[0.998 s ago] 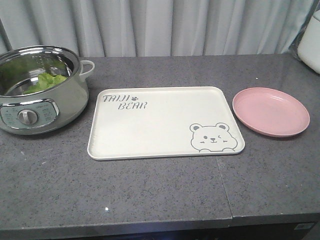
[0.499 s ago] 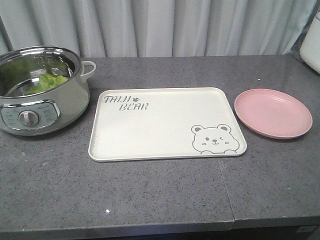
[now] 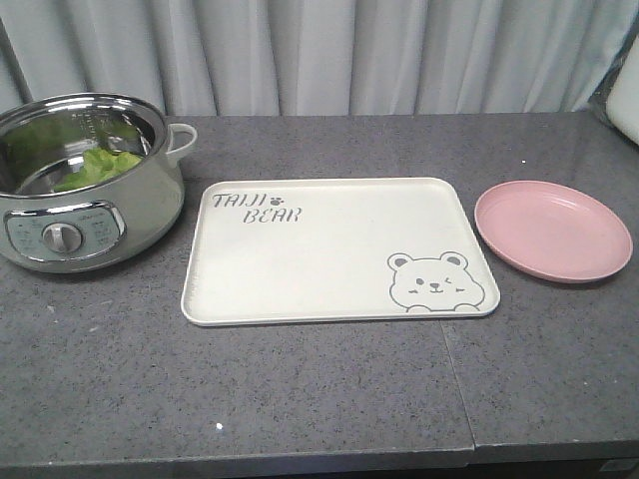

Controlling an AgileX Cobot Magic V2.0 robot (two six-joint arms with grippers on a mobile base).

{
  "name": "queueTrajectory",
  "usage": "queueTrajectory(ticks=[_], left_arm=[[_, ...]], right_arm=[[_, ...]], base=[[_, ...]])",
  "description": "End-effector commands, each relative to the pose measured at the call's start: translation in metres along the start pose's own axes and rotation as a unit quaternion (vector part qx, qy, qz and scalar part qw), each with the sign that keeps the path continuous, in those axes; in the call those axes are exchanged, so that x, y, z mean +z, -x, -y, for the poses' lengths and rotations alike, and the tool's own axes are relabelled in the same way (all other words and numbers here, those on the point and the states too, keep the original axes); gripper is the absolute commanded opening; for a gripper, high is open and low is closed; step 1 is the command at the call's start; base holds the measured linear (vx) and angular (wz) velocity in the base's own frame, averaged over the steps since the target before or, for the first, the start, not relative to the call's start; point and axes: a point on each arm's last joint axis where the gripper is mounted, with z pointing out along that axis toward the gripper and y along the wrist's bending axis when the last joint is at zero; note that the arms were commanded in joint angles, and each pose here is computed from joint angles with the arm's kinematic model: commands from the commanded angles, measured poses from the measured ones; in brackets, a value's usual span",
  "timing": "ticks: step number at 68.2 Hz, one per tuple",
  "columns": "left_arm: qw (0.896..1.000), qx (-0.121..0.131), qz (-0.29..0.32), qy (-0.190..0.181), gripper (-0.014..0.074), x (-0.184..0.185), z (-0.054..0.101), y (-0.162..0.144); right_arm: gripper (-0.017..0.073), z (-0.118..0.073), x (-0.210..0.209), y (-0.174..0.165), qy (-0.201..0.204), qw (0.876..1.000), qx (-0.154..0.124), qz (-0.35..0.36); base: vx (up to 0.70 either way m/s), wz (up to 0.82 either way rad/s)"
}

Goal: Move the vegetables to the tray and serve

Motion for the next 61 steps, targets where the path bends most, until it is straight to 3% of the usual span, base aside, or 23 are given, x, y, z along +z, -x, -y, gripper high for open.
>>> queueTrajectory(ticks=[1,61], left_arm=[[0.999,-0.008,0.029,-0.013,-0.0006,-0.0003,0.0015,-0.0008],[0.999,-0.008,0.029,-0.013,-0.0006,-0.0003,0.0015,-0.0008]], right_arm=[[-0.0003,-0.0014,-0.0004,0.0022,0.008,0.999,-0.004,0.033],[-0.0003,-0.0014,-0.0004,0.0022,0.008,0.999,-0.004,0.033]], base=[[0.01,0.01],[0.00,0.01]])
